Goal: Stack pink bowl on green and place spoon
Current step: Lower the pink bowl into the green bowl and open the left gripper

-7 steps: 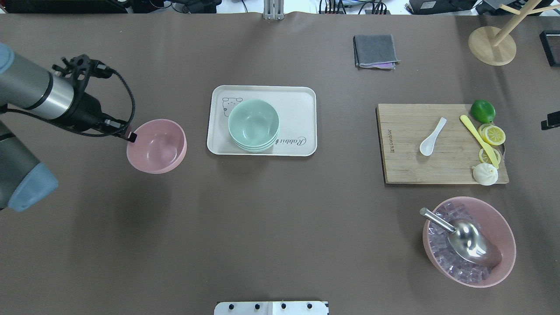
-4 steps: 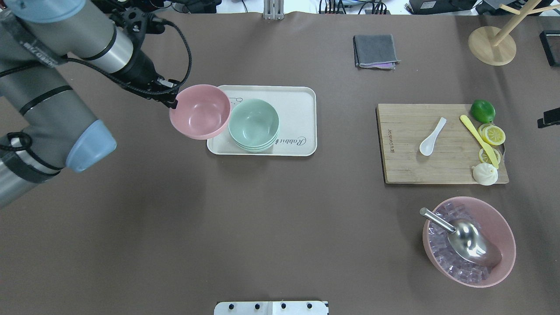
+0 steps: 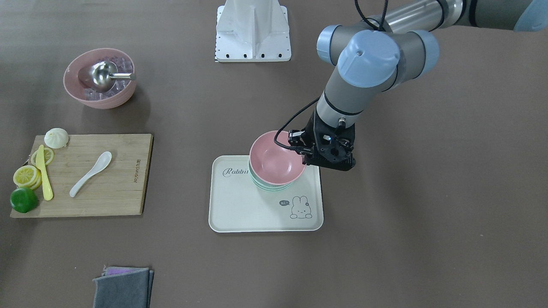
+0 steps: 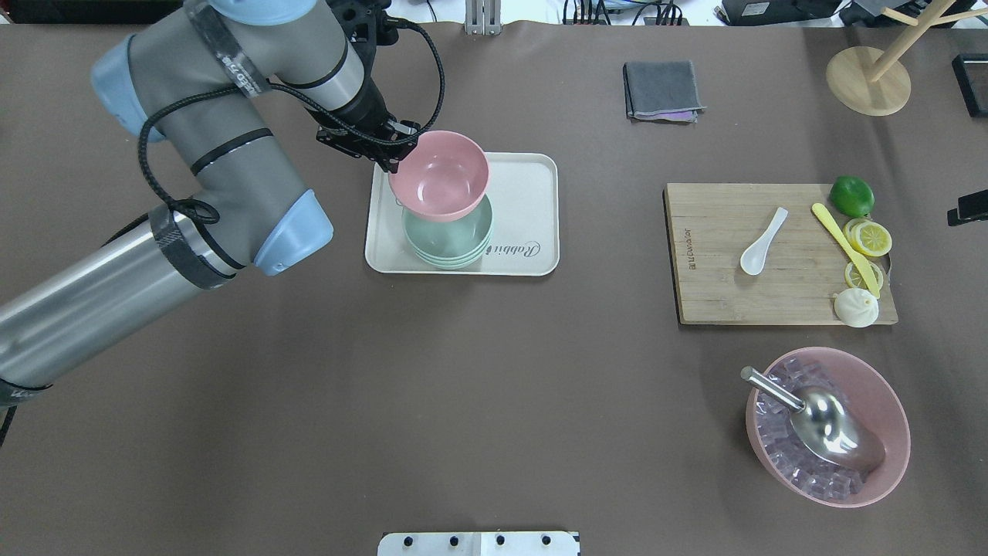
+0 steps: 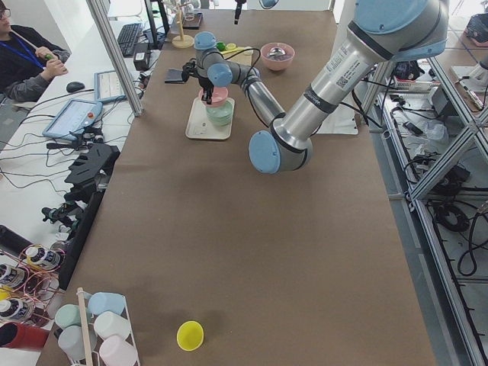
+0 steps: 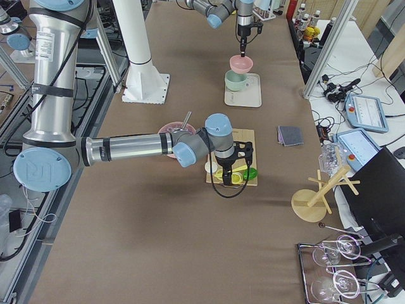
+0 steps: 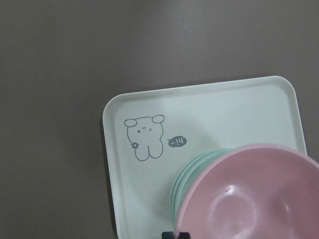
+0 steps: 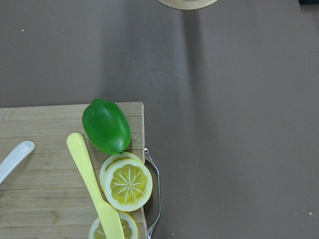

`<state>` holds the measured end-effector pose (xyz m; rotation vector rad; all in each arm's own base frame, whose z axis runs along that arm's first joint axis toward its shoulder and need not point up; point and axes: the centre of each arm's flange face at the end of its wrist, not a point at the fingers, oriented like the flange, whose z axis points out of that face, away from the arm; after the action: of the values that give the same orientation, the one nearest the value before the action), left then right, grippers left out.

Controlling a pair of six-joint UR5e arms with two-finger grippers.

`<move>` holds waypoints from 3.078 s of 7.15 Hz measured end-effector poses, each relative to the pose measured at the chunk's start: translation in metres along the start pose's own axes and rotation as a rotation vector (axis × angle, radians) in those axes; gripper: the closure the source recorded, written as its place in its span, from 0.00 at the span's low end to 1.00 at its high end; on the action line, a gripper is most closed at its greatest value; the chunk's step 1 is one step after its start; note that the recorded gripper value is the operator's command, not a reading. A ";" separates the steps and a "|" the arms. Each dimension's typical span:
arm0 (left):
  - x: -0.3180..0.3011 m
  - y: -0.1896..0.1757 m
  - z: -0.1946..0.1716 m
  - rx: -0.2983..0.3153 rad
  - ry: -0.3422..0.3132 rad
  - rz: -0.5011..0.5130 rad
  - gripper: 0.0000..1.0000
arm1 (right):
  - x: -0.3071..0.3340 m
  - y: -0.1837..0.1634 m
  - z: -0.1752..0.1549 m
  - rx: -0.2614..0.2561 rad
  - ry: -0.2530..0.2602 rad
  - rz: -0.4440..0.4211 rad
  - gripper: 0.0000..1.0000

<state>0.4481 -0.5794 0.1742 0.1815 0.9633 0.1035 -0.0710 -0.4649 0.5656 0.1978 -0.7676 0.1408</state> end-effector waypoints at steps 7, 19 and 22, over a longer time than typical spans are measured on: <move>-0.005 0.019 0.020 0.016 0.040 0.010 1.00 | 0.000 0.001 0.000 -0.001 0.001 0.001 0.00; -0.008 0.029 0.056 0.019 0.017 0.031 1.00 | 0.002 0.003 0.001 -0.002 0.003 0.003 0.00; -0.010 0.028 0.059 0.021 0.016 0.031 1.00 | 0.002 0.002 0.000 -0.001 0.003 0.002 0.00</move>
<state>0.4906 -0.5595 0.2206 0.2150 0.9774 0.1241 -0.0704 -0.4626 0.5676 0.1954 -0.7649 0.1423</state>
